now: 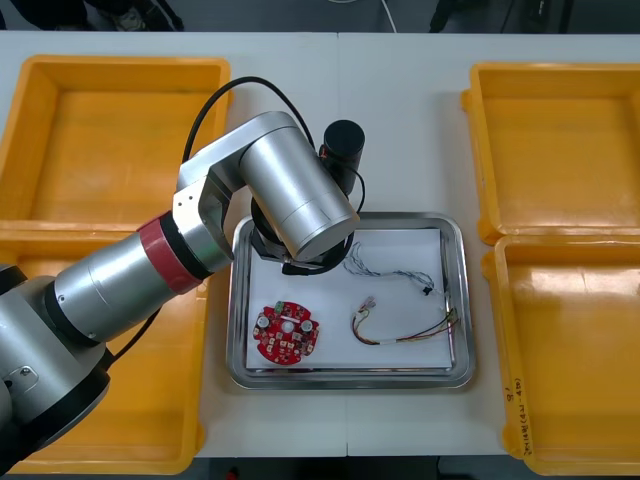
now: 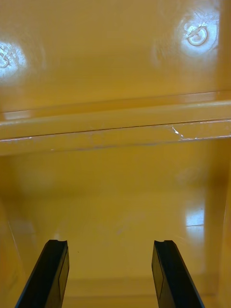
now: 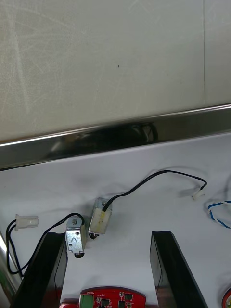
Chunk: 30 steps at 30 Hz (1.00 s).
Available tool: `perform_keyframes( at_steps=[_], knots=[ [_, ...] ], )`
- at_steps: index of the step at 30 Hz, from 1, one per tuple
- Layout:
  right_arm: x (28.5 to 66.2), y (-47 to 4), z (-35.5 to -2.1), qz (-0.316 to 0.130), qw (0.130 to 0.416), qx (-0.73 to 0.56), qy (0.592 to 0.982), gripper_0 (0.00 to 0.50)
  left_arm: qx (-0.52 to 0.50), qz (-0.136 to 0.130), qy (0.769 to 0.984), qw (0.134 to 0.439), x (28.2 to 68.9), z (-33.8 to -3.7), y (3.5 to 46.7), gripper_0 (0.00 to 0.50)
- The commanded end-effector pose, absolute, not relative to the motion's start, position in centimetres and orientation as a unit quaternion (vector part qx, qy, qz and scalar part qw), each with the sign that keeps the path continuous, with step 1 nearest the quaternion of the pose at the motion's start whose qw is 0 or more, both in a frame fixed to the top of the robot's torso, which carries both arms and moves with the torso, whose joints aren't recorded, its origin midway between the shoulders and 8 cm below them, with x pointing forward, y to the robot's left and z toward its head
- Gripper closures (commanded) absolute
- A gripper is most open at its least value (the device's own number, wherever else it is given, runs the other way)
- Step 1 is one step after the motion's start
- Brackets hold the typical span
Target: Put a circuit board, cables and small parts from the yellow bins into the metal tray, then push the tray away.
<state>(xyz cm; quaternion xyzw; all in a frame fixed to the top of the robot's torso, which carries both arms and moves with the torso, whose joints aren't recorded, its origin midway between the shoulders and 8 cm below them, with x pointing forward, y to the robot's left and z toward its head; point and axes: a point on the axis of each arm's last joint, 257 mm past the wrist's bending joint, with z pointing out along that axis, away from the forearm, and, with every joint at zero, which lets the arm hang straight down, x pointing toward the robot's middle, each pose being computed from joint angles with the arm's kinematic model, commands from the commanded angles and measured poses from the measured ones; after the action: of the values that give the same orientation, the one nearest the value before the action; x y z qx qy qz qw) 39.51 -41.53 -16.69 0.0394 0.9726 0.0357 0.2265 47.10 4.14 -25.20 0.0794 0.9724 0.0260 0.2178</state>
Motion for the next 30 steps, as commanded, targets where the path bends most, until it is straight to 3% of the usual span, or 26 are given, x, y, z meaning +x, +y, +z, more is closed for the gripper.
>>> perform_keyframes(
  at_steps=[1, 6, 14, 18, 24, 30],
  knots=[
    [39.4, -43.1, -14.5, 0.015, 0.243, 0.050, 0.969, 0.000, 0.064, 0.004, 0.972, 0.224, 46.8, -24.5, 3.4, 0.000],
    [39.4, -43.1, -14.6, 0.015, 0.241, 0.053, 0.969, 0.000, 0.060, -0.014, 0.972, 0.226, 46.7, -20.8, 4.3, 0.000],
    [39.4, -43.1, -14.6, 0.015, 0.242, 0.054, 0.969, 0.000, 0.044, -0.005, 0.974, 0.222, 46.8, -14.6, 7.8, 0.000],
    [39.4, -43.1, -14.5, 0.015, 0.243, 0.055, 0.968, 0.000, 0.051, -0.021, 0.971, 0.234, 47.9, -11.8, 8.8, 0.000],
    [39.4, -43.2, -14.5, 0.016, 0.243, 0.056, 0.968, 0.000, 0.068, -0.016, 0.968, 0.242, 49.1, -9.3, 12.7, 0.000],
    [39.5, -42.7, -14.1, 0.016, 0.248, 0.048, 0.968, 0.000, 0.080, -0.015, 0.971, 0.225, 49.3, -7.7, 17.6, 0.000]
  ],
)
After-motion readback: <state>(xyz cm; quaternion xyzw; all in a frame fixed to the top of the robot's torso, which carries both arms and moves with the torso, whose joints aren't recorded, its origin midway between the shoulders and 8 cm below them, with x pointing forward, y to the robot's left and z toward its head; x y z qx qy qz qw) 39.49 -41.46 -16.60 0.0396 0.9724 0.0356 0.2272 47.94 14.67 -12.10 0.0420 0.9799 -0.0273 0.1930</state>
